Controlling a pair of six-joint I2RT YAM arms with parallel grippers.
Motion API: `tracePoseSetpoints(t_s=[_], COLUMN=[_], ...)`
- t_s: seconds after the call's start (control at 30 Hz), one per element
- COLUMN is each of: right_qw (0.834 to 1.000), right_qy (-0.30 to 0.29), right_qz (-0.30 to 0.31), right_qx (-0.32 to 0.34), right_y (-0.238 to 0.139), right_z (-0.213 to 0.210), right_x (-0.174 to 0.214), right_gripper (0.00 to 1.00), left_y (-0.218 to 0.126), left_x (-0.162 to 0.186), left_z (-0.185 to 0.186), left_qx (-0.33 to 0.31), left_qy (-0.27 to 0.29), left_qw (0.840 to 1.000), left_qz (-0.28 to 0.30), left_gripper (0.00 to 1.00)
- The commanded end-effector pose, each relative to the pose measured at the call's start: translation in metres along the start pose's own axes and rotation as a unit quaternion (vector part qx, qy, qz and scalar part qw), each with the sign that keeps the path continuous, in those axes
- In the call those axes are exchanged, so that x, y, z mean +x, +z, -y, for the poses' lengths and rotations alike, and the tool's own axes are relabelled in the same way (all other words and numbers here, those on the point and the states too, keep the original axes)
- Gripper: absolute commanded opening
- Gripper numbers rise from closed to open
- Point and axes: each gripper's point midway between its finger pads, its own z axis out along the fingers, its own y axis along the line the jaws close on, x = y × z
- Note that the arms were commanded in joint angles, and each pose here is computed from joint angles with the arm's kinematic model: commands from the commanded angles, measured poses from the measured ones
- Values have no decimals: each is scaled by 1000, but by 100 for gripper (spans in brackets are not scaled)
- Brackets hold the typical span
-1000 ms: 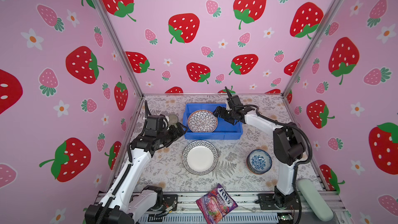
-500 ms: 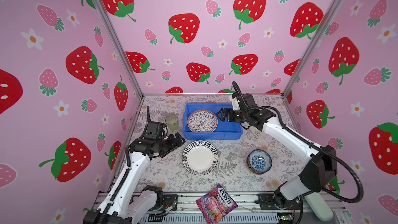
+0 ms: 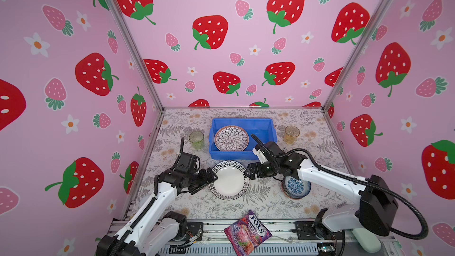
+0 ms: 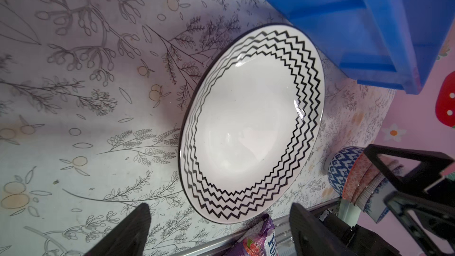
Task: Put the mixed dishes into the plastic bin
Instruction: 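Move both grippers to the rim of the white zigzag plate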
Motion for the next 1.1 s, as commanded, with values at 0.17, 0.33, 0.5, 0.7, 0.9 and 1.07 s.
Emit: tracePoseSetpoints(t_s=[0.17, 0.33, 0.5, 0.7, 0.9, 1.07], right_qw=[999, 999, 999, 999, 999, 999], right_qy=[33, 37, 36, 34, 32, 34], right_qz=[6, -3, -10, -14, -18, -18], right_qx=[-26, -26, -17, -11, -9, -9], right_y=[16, 25, 31, 35, 39, 39], right_z=[-2, 3, 8, 11, 11, 12], right_x=[10, 16, 19, 19, 19, 18], right_gripper=[95, 95, 95, 95, 95, 95], left_y=[22, 30, 40, 48, 49, 52], left_x=[-7, -6, -3, -2, -5, -6], left_z=[3, -4, -12, -19, -18, -19], left_qx=[-6, -22, -27, -33, -33, -35], left_qy=[15, 20, 16, 11, 15, 17], left_qw=[1000, 1000, 999, 999, 999, 999], left_qz=[1, -7, -11, -14, -9, -10], left_gripper=[85, 82, 77, 72, 59, 49])
